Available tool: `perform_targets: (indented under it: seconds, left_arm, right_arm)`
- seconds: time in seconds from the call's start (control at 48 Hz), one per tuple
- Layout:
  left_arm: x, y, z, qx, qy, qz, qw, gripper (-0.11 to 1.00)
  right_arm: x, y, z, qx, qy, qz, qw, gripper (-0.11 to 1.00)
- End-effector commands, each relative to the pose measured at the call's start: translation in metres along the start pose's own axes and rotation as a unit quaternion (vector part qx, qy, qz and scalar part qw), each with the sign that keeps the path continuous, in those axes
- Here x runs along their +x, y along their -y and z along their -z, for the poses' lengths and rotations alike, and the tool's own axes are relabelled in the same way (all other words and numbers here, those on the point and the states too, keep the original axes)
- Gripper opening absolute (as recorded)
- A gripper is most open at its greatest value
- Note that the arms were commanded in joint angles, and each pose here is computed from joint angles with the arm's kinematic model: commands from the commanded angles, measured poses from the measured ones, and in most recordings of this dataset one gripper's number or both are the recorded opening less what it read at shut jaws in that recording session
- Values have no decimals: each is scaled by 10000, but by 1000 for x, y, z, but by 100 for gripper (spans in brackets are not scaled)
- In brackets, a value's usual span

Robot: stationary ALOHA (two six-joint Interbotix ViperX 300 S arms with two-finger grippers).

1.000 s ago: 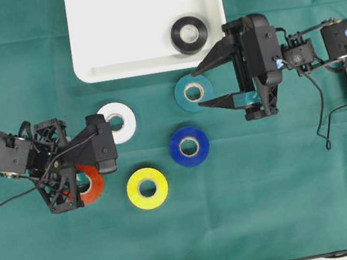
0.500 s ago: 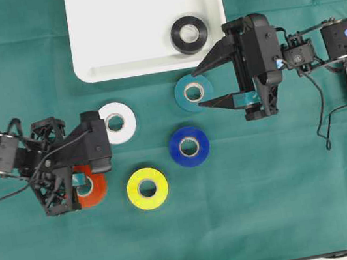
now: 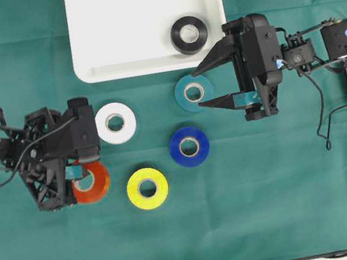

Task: Put the tape alternately from left to right into the white case.
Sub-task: 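Lift the red roll and place it in the tray beside the black roll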

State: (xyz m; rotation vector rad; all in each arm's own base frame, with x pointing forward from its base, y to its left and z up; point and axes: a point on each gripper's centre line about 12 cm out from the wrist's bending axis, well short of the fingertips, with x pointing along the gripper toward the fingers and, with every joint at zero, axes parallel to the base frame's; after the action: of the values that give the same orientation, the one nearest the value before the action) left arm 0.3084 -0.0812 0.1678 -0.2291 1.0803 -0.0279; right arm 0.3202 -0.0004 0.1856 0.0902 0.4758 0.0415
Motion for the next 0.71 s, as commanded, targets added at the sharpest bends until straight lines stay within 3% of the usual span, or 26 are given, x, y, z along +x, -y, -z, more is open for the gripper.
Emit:
perform_targets:
  seconds: [0.0, 0.312, 0.688]
  left_arm:
    - [-11, -7, -14, -52, 274, 1, 9996, -4]
    - [-19, -67, -40, 226, 683, -484, 9962, -4]
    - [-22, -130, -78, 1062, 1312, -1139, 9790, -4]
  right_arm:
    - [-1, -2, -9, -10, 134, -31, 9999, 74]
    - [0, -2, -9, -11, 148, -34, 9999, 74]
    - [0, -2, -10, -18, 161, -43, 9999, 74]
